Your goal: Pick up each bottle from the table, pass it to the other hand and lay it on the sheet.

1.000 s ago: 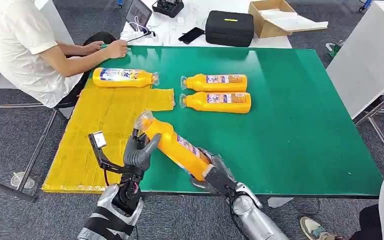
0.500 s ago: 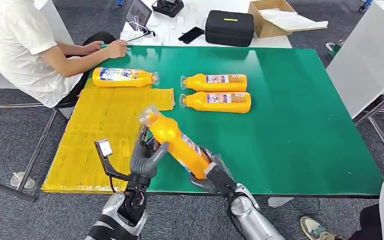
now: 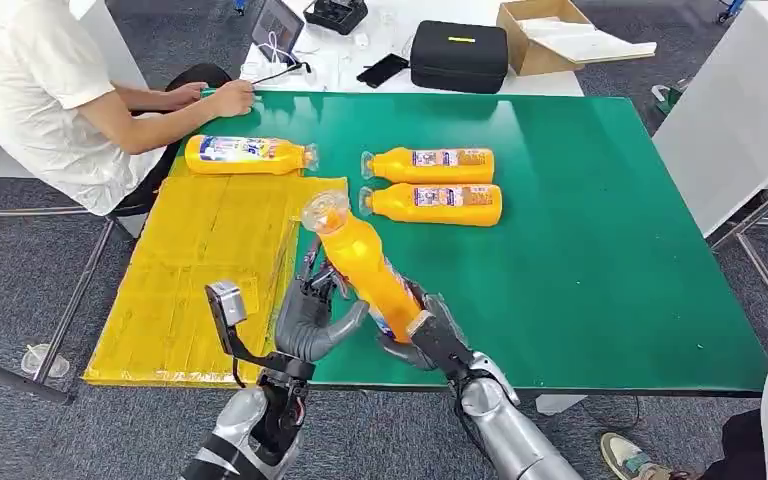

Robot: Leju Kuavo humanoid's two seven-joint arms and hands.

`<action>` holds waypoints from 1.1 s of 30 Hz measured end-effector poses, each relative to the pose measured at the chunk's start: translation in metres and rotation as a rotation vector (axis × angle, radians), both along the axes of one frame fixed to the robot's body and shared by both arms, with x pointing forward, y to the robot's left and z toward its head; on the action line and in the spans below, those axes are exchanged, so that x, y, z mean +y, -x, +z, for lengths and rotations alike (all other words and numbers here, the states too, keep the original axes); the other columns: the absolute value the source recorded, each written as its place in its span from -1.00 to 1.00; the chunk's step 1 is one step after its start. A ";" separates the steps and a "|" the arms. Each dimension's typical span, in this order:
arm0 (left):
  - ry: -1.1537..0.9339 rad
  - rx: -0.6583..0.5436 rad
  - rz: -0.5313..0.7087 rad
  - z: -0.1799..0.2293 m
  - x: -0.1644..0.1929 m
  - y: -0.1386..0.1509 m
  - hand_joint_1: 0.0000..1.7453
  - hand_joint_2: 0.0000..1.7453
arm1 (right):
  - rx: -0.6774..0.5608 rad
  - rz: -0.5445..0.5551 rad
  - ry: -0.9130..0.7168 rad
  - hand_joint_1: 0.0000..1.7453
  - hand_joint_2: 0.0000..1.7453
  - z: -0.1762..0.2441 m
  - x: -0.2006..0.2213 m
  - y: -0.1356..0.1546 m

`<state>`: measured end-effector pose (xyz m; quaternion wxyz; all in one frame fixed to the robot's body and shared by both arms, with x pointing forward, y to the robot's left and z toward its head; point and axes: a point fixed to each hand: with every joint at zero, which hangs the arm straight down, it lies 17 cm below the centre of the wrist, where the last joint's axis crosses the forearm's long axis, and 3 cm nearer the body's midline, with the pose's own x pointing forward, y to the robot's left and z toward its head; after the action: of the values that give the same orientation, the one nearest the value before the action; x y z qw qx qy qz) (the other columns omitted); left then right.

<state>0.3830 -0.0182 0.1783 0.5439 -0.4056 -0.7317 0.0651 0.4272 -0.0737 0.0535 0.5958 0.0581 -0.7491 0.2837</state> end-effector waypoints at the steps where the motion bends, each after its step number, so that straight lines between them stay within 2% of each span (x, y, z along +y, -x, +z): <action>1: -0.002 0.007 -0.010 -0.001 -0.001 0.000 -1.00 1.00 | -0.003 0.004 0.011 1.00 1.00 -0.001 0.001 0.000; 6: 0.040 0.092 -0.073 -0.012 -0.004 -0.003 -1.00 1.00 | -0.072 0.061 0.125 1.00 1.00 -0.002 0.014 0.006; 11: 0.063 0.164 -0.054 -0.024 0.008 -0.019 -1.00 1.00 | -0.137 0.087 0.173 1.00 1.00 0.008 0.023 0.010; 16: 0.071 0.186 -0.021 -0.027 0.018 -0.032 -1.00 1.00 | -0.165 0.099 0.187 1.00 1.00 0.014 0.025 0.012; 25: 0.074 0.218 0.083 -0.037 0.044 -0.052 -1.00 1.00 | -0.177 0.095 0.189 1.00 1.00 0.018 0.023 0.015; 33: -0.011 0.158 0.262 -0.043 0.079 -0.067 -1.00 1.00 | -0.183 0.081 0.184 1.00 1.00 0.025 0.020 0.011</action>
<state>0.4504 0.0611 0.1356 0.5889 -0.2972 -0.7336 0.1634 0.4162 -0.0541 0.0782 0.5157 0.0075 -0.7683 0.3790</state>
